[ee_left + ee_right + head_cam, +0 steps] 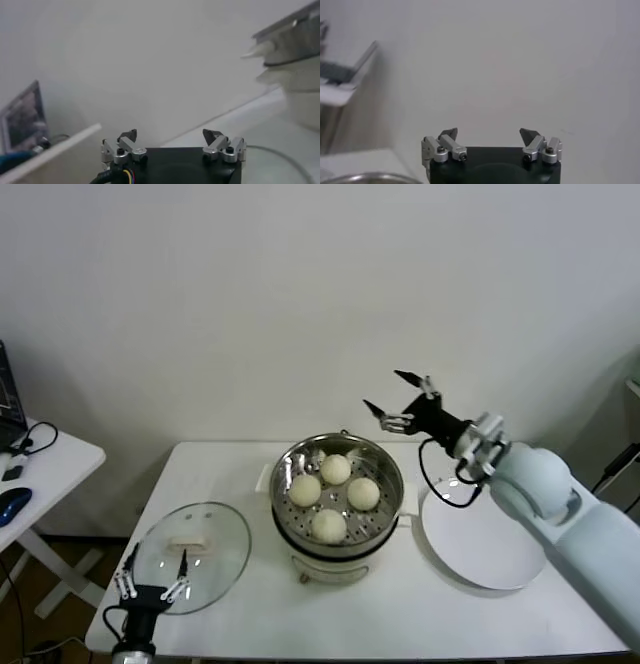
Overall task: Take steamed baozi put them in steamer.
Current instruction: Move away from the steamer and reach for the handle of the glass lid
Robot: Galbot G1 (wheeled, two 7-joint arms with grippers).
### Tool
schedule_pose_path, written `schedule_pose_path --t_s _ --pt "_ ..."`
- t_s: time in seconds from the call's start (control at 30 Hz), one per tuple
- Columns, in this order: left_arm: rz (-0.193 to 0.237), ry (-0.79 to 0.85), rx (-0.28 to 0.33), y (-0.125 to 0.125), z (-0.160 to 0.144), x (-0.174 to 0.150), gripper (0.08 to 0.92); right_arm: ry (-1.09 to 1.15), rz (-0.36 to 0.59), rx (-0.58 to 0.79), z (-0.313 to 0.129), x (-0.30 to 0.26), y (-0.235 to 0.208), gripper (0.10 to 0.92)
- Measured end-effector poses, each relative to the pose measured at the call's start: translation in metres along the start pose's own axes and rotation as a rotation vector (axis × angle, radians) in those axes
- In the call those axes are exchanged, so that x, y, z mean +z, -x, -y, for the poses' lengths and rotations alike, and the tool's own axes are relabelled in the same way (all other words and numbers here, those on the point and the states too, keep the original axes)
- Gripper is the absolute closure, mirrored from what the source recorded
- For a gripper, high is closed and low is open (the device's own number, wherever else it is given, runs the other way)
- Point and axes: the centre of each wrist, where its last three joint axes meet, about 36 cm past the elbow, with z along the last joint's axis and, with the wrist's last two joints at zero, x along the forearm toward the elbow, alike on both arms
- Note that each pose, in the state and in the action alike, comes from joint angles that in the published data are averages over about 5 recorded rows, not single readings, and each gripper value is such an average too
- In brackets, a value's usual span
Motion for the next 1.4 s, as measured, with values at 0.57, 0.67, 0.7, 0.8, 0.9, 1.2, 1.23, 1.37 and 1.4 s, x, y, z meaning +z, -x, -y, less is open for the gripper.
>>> schedule_pose_path --t_s 0.57,0.67,0.7,0.8,0.9,1.2,1.23,1.37,1.4 --pt "0.086 0.662 -0.007 -0.004 -0.001 0.039 0.177 0.215 -0.035 0.378 -0.062 0.118 -0.138 0.2" --pt "0.098 0.749 0.019 -0.002 0.001 0.044 0.177 0.253 -0.023 0.401 -0.074 0.13 -0.151 0.2" --pt "0.101 0.775 0.028 -0.001 0.002 0.045 0.177 0.266 -0.017 0.407 -0.078 0.133 -0.155 0.2" --pt "0.108 0.842 0.05 0.001 0.004 0.05 0.177 0.305 0.009 0.421 -0.092 0.145 -0.166 0.2" --pt "0.111 0.891 0.061 0.005 0.006 0.054 0.177 0.339 0.043 0.431 -0.106 0.157 -0.176 0.2" --pt "0.117 0.973 0.074 0.017 0.012 0.06 0.177 0.414 0.144 0.437 -0.149 0.187 -0.201 0.2" --pt "0.119 0.979 0.074 0.018 0.012 0.06 0.177 0.422 0.153 0.436 -0.154 0.19 -0.203 0.2" --pt "0.124 0.999 0.068 0.025 0.012 0.059 0.177 0.45 0.174 0.436 -0.178 0.204 -0.213 0.2" --pt "0.125 1.003 0.068 0.027 0.012 0.059 0.177 0.456 0.178 0.437 -0.184 0.207 -0.215 0.2"
